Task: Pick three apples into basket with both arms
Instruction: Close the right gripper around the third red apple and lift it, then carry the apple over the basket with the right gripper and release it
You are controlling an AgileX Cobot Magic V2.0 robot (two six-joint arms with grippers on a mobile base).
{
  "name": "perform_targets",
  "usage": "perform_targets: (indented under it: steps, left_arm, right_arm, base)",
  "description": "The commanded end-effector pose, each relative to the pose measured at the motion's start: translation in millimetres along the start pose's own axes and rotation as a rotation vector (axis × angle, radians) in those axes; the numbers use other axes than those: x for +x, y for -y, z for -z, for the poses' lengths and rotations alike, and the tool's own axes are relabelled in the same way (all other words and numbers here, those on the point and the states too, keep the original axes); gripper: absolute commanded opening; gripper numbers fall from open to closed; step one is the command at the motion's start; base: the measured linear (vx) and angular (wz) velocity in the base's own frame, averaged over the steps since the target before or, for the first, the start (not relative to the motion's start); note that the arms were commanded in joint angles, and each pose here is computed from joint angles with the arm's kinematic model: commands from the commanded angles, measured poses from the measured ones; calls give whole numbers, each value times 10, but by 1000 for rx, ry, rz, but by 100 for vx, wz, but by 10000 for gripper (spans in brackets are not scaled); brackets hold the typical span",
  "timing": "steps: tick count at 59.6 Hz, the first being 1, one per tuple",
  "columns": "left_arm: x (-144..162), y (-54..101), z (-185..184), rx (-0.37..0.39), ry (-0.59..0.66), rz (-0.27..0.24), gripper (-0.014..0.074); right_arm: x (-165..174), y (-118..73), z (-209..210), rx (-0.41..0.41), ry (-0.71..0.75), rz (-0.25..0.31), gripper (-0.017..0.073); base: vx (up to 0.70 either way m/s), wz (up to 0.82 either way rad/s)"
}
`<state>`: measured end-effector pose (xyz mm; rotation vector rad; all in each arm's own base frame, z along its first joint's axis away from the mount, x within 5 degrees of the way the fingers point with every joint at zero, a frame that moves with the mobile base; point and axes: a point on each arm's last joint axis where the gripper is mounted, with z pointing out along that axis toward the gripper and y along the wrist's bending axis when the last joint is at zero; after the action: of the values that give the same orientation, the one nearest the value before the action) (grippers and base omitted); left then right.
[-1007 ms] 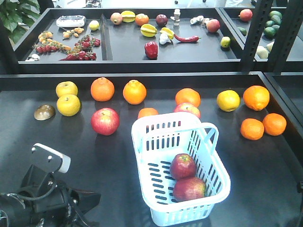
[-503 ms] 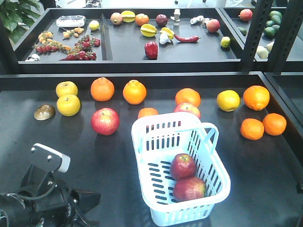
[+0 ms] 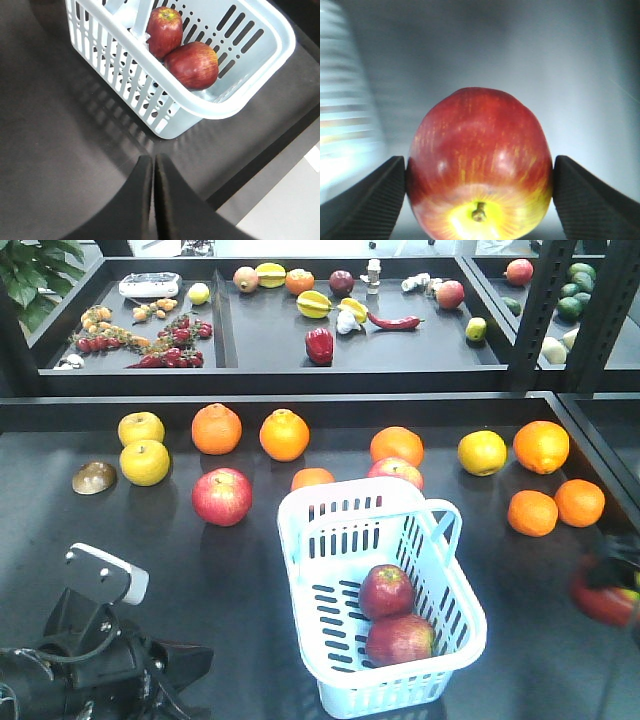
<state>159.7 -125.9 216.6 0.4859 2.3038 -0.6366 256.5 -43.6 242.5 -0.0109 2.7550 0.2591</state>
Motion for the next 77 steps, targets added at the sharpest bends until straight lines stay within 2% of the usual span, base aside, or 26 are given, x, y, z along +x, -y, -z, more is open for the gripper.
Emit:
perform_targets:
  steps: [1,9,17,20,26,33,46,54,62,67,72,77]
  left_arm:
    - [-100,28,35,0,54,14,-6]
    - [-99,27,32,-1,52,15,-6]
    - [-90,20,8,-4,41,17,-6]
    - [-83,15,-11,-6,33,18,-6]
    - [-63,2,-58,-11,11,22,-6]
    - [-43,-10,-101,-15,-12,27,-6]
    - [-33,-15,-121,-16,-22,28,-6]
    - [-32,-14,-122,-16,-23,28,-6]
    - [-32,-14,-122,-16,-23,28,-6]
    - [-32,-14,-122,-16,-23,28,-6]
    - [-32,-14,-122,-16,-23,28,-6]
    - [-32,-14,-122,-16,-23,28,-6]
  right_arm:
    - [-60,-396,247,-66,120,91,-5]
    - [-55,-791,291,-164,161,169,0]
    - [-55,-1209,230,-245,203,270,17]
    - [-45,-1328,202,-260,211,305,31]
    - [-30,-1494,124,-283,209,334,81]
    - [-44,-1569,3,-284,198,349,205]
    - [-110,-1582,-139,-269,219,335,574]
    - [-112,-1580,-135,-266,222,338,683]
    - [-99,-1578,-137,-268,208,345,688]
    - [-69,-1583,-140,-279,176,347,655]
    - [-20,-1589,-100,-294,140,358,561]
    - [14,-1587,15,-296,153,384,398]
  base:
    - [0,0]
    - [0,0]
    - [0,0]
    - [0,0]
    - [0,0]
    - [0,0]
    - [0,0]
    - [0,0]
    - [0,0]
    - [0,0]
    - [0,0]
    - [0,0]
